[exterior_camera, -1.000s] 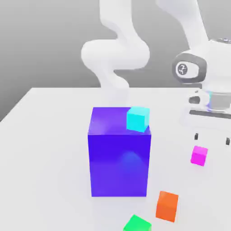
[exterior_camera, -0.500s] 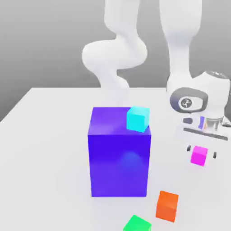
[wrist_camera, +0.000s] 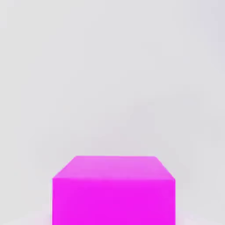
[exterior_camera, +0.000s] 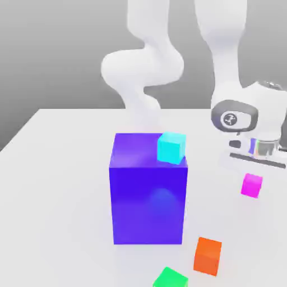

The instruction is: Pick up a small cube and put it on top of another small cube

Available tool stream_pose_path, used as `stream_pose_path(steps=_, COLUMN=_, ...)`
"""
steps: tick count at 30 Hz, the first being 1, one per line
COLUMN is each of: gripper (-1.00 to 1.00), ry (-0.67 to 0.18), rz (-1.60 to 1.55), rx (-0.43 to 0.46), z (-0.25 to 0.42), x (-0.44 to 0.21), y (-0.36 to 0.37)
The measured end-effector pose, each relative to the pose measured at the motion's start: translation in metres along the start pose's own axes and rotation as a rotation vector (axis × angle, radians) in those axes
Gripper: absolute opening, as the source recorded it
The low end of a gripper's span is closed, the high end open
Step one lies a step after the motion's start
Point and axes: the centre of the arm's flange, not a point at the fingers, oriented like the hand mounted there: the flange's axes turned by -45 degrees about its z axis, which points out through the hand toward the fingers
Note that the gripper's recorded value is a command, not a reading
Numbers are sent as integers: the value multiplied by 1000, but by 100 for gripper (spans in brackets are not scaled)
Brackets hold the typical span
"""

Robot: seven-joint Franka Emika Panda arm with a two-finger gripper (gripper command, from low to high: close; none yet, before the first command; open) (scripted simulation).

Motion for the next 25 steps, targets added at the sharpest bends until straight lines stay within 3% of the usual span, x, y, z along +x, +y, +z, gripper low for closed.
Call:
stream_pose_path(steps=4, gripper=-100, ry=5, rz=56, rx=-7, z=-17, x=15, y=-1)
stream_pose_path(steps=11, gripper=-100, ry=-4, rz=671, rx=1, z=-43, x=181, y=-12)
stream_pose_path(steps=17, gripper=-100, ry=7, rz=1190, rx=1, z=-62, x=328, y=44)
stream_pose_path(steps=21, gripper=-100, ry=13, rz=1398, rx=-4, z=-20, x=386, y=79)
stream_pose_path(steps=22, gripper=100, ry=13, rz=1407, rx=-4, z=-11, x=388, y=81)
stream_pose_path(steps=25, gripper=100, ry=13, rz=1407, rx=-4, z=-11, x=388, y=81)
